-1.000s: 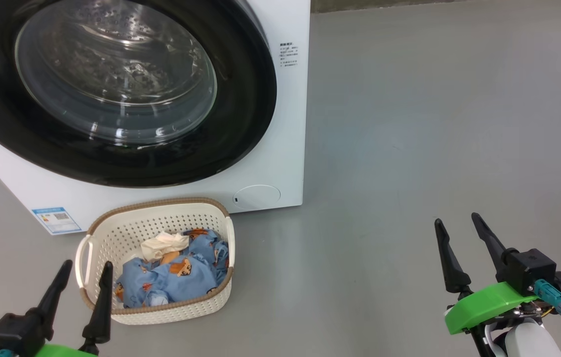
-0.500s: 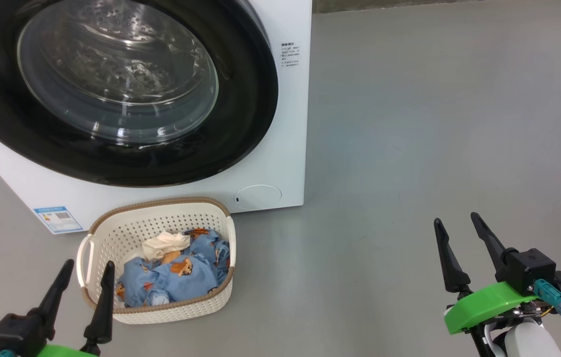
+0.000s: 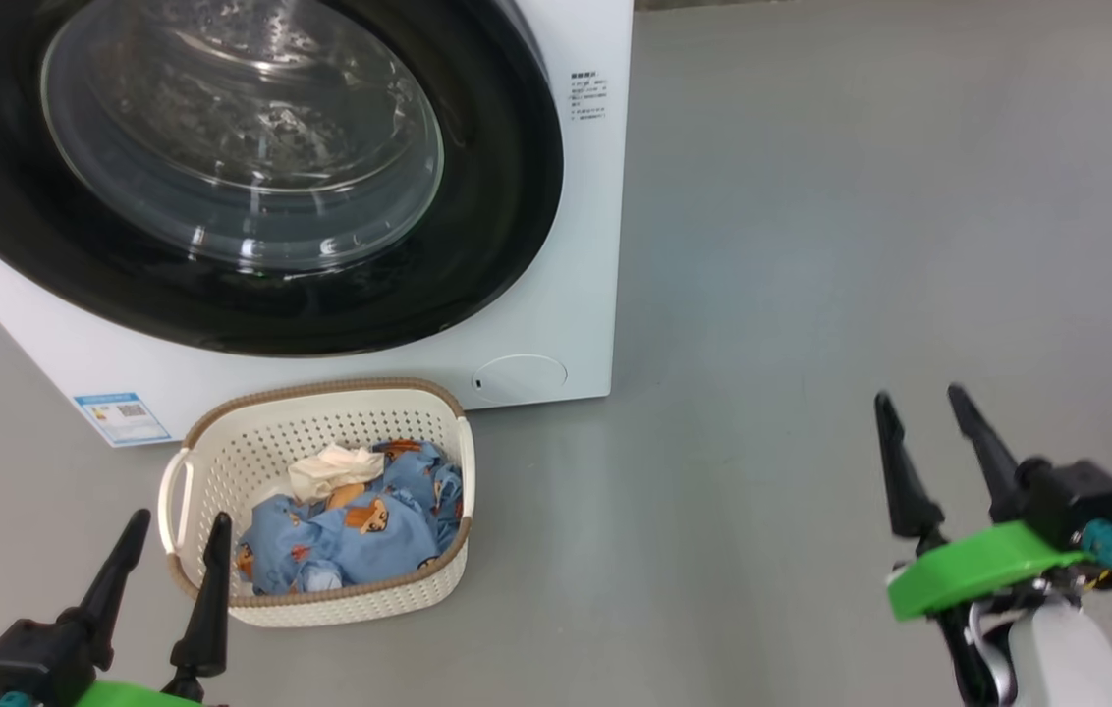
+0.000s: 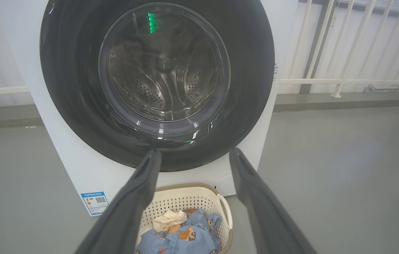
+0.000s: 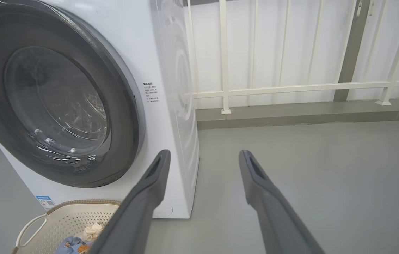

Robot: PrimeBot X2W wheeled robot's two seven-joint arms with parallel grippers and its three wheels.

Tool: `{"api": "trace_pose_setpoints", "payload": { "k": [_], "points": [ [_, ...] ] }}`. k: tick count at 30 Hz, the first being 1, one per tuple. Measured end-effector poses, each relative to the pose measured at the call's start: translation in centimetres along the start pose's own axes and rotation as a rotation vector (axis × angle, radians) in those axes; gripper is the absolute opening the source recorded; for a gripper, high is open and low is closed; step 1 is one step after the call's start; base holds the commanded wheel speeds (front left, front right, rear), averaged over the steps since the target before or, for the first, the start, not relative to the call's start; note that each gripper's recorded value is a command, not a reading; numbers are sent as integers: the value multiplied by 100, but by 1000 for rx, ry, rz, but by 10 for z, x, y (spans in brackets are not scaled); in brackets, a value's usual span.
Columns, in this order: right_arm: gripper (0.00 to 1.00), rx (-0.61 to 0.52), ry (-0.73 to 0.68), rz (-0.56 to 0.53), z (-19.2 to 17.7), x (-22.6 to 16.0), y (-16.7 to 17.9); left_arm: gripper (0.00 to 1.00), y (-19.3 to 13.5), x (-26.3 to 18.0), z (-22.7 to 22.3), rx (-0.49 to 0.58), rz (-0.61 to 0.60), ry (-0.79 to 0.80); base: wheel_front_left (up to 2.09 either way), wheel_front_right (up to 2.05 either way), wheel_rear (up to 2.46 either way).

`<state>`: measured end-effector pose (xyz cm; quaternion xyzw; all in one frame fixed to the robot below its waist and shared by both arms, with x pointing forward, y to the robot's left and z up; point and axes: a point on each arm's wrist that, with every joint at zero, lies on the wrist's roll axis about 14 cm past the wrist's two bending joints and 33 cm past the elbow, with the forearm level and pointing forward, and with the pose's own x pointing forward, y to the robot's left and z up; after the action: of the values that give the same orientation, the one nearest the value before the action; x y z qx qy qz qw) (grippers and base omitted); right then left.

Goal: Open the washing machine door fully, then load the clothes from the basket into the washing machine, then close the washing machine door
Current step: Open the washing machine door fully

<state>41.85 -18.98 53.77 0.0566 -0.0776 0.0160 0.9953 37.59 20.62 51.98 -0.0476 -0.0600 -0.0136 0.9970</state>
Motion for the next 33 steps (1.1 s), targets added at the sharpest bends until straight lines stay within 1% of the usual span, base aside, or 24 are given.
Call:
{"api": "trace_pose_setpoints", "payload": {
  "k": [2, 6, 15, 22, 24, 25, 26, 27, 29, 30, 33],
  "points": [
    [100, 23, -22, -5, 6, 7, -1, 100, 0, 0, -1, 0, 1, 2, 0, 0, 0],
    [100, 110, -65, -19, 18, 21, -2, 100, 1, 0, -5, 0, 2, 13, 0, 0, 0],
    [100, 274, -179, -22, 52, 66, 1, 100, 2, -1, -18, -14, 8, 53, 0, 0, 0],
    [100, 486, -233, -69, 61, 94, -9, 100, 8, 1, -27, -21, 26, 79, 0, 0, 0],
    [100, 571, -239, -96, 59, 103, -15, 100, 10, 4, -29, -21, 29, 83, 0, 0, 0],
    [96, 627, -239, -114, 56, 107, -19, 100, 12, 6, -30, -22, 32, 85, 0, 0, 0],
    [74, 672, -237, -130, 52, 110, -22, 100, 13, 7, -31, -23, 35, 87, 0, 0, 0],
    [49, 709, -233, -144, 48, 114, -24, 100, 15, 9, -31, -25, 38, 86, 0, 0, 0],
    [11, 783, -222, -165, 40, 121, -26, 100, 17, 11, -33, -24, 42, 92, 0, 0, 0],
    [0, 816, -217, -174, 37, 124, -26, 100, 17, 12, -34, -23, 43, 94, 0, 0, 0],
    [0, 895, -196, -184, 29, 135, -22, 100, 18, 13, -36, -23, 44, 100, 0, 0, 0]
  ]
}}
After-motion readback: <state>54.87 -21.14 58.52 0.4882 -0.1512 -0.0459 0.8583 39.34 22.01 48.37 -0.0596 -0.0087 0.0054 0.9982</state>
